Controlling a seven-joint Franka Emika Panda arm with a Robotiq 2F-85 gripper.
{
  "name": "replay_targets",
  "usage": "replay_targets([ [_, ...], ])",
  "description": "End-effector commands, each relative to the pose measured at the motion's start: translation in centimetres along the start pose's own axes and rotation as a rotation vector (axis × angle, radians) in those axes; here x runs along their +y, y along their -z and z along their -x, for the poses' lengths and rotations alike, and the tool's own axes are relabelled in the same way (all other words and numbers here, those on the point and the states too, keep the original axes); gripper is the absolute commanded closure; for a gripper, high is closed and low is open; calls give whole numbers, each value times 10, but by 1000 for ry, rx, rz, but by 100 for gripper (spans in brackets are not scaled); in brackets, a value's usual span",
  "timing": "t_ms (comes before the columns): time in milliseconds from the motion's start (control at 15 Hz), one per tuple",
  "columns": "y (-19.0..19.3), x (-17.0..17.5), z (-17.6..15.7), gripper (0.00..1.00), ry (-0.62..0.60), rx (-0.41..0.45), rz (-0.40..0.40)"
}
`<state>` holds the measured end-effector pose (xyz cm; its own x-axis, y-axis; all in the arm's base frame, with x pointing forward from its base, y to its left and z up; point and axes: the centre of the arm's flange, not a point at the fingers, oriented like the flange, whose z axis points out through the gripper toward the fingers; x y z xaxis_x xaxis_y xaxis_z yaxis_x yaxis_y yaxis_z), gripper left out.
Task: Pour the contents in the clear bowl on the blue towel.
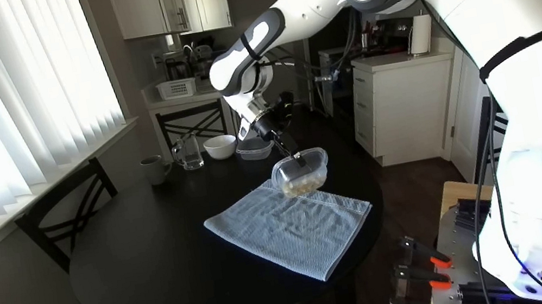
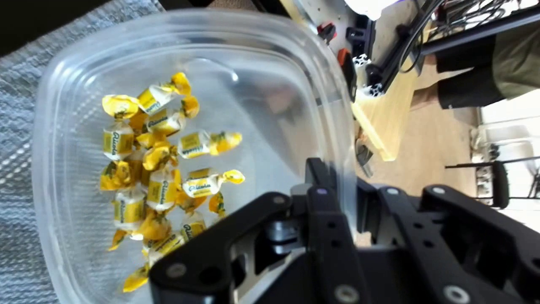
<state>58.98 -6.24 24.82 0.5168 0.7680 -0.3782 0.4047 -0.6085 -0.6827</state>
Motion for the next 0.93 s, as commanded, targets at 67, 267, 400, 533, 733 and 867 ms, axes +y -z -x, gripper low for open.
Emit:
replay_targets([
  [67,-11,-11,-15,97,144,-154,-126],
  [267,-28,-22,-31,97,161,-285,-218],
  [400,-35,-26,-38,97,166,-383,-270],
  [533,-39,-28,-44,97,170,-477,-310],
  [733,-40,-23,-54,97,145,-571,-351],
  [867,-41,-17,-60,97,127,-608,-369],
])
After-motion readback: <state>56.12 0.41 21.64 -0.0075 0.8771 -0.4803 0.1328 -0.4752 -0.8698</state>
